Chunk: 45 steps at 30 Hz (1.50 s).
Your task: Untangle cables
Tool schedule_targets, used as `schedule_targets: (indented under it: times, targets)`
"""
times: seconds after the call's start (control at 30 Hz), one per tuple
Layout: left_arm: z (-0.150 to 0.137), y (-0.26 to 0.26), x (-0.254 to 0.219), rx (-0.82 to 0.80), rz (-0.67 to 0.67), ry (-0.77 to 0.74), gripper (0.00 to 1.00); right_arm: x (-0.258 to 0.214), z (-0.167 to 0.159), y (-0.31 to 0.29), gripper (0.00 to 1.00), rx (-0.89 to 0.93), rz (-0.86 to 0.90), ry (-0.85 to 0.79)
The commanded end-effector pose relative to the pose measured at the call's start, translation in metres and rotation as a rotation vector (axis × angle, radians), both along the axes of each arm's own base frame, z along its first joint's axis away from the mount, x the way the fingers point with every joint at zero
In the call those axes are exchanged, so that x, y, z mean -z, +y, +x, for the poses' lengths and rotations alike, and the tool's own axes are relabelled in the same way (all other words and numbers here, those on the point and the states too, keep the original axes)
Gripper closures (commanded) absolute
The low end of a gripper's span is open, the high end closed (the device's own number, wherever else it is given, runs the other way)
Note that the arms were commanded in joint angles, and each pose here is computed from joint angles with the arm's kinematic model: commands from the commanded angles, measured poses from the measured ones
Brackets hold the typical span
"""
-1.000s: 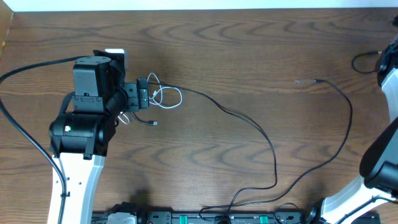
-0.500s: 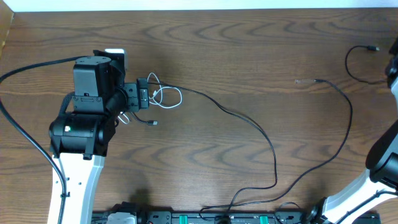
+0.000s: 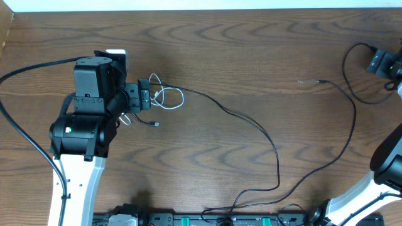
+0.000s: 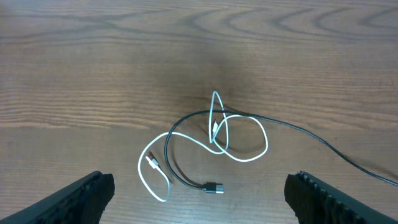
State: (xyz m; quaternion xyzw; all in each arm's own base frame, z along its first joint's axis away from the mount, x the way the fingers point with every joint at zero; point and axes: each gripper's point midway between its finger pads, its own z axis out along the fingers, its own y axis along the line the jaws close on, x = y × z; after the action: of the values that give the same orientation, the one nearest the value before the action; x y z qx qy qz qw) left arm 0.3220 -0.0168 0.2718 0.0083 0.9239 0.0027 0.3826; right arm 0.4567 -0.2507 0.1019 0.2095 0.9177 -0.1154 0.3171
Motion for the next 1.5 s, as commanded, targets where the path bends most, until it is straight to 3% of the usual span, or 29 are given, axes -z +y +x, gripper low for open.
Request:
schedule_targets:
  times: [0.0,0.4,0.57,0.87,1.2,1.47]
  targets:
    - [0.001,0.0,-0.004,0.005,0.002,-0.009,0.08,-0.03,0.0,0.017,0.01,-0.035,0.023,-0.037]
    - [0.001,0.0,-0.004,0.005,0.002,-0.009,0.07,-0.131,-0.057,0.043,0.01,-0.009,-0.013,-0.101]
    - [0.001,0.0,-0.004,0.005,0.002,-0.009,0.08,-0.149,-0.063,0.052,0.01,-0.027,-0.011,-0.136]
    - [0.001,0.0,-0.004,0.005,0.002,-0.009,0.08,-0.119,-0.036,0.084,0.01,-0.182,0.184,-0.155]
    - [0.001,0.0,-0.004,0.005,0.002,-0.01,0.08,-0.036,-0.014,0.095,0.01,-0.21,0.297,-0.013]
    - [0.001,0.0,-0.004,0.005,0.002,-0.01,0.08,0.015,0.021,0.121,0.01,-0.269,0.352,0.001]
